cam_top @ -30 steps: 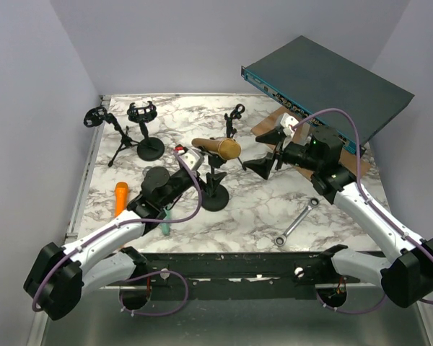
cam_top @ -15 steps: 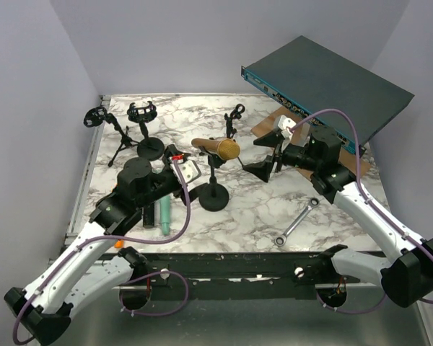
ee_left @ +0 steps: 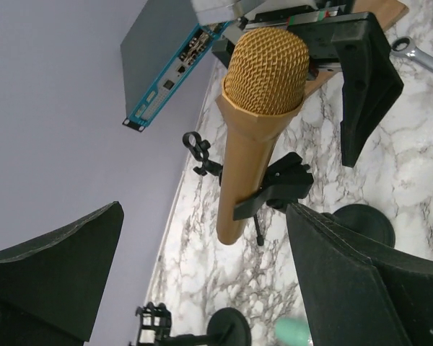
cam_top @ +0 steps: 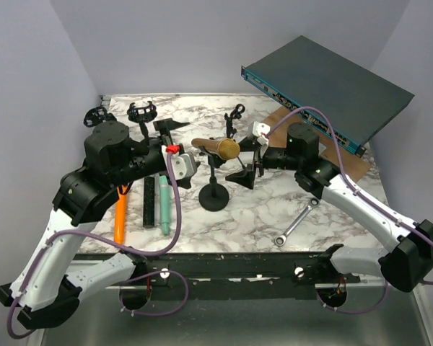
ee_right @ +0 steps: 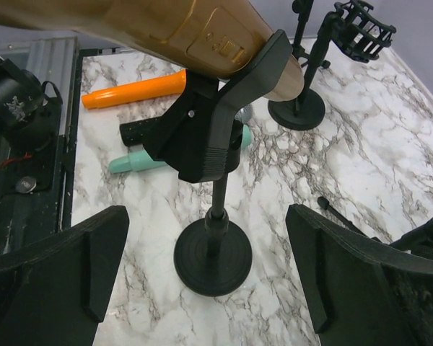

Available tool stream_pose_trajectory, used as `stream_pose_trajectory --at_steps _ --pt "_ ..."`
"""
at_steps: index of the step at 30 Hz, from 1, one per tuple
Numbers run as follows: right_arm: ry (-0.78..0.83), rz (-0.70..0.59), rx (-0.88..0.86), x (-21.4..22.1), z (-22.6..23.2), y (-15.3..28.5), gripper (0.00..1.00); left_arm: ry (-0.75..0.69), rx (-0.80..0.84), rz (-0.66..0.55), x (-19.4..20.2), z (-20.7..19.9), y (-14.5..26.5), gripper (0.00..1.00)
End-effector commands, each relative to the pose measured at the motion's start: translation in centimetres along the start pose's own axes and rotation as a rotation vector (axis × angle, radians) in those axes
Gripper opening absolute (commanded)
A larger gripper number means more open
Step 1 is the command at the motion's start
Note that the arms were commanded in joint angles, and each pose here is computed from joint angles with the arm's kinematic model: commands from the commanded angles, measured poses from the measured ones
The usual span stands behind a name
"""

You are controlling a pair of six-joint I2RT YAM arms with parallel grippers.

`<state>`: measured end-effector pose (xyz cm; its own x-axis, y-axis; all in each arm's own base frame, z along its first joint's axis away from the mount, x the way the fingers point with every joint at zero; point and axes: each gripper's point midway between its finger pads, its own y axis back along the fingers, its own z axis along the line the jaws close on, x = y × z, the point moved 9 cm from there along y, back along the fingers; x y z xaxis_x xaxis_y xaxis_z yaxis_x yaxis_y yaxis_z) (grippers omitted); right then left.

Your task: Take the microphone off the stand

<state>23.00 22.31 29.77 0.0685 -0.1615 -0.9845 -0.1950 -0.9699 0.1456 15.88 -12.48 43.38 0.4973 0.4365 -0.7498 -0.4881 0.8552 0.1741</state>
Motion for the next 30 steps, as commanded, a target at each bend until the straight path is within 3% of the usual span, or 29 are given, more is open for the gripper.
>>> stream_pose_trajectory --at_steps 1,8,18,30 --pt "0.023 0.006 0.006 -1.2 -0.1 -0.1 1.00 -0.106 0.198 -0.022 -0.7 0.2 -1.3 0.99" --pt "0.021 0.010 0.007 -1.1 0.0 0.1 1.00 -0.166 0.310 -0.055 -0.5 0.7 -3.8 0.99" --pt "0.004 0.000 -0.007 -1.2 0.1 -0.2 1.00 -0.085 0.339 -0.070 0.7 1.3 -7.9 0.94" --pt "-0.019 -0.038 0.004 -1.5 0.3 -1.1 1.00 0.018 0.356 -0.081 1.0 1.3 -9.5 0.50"
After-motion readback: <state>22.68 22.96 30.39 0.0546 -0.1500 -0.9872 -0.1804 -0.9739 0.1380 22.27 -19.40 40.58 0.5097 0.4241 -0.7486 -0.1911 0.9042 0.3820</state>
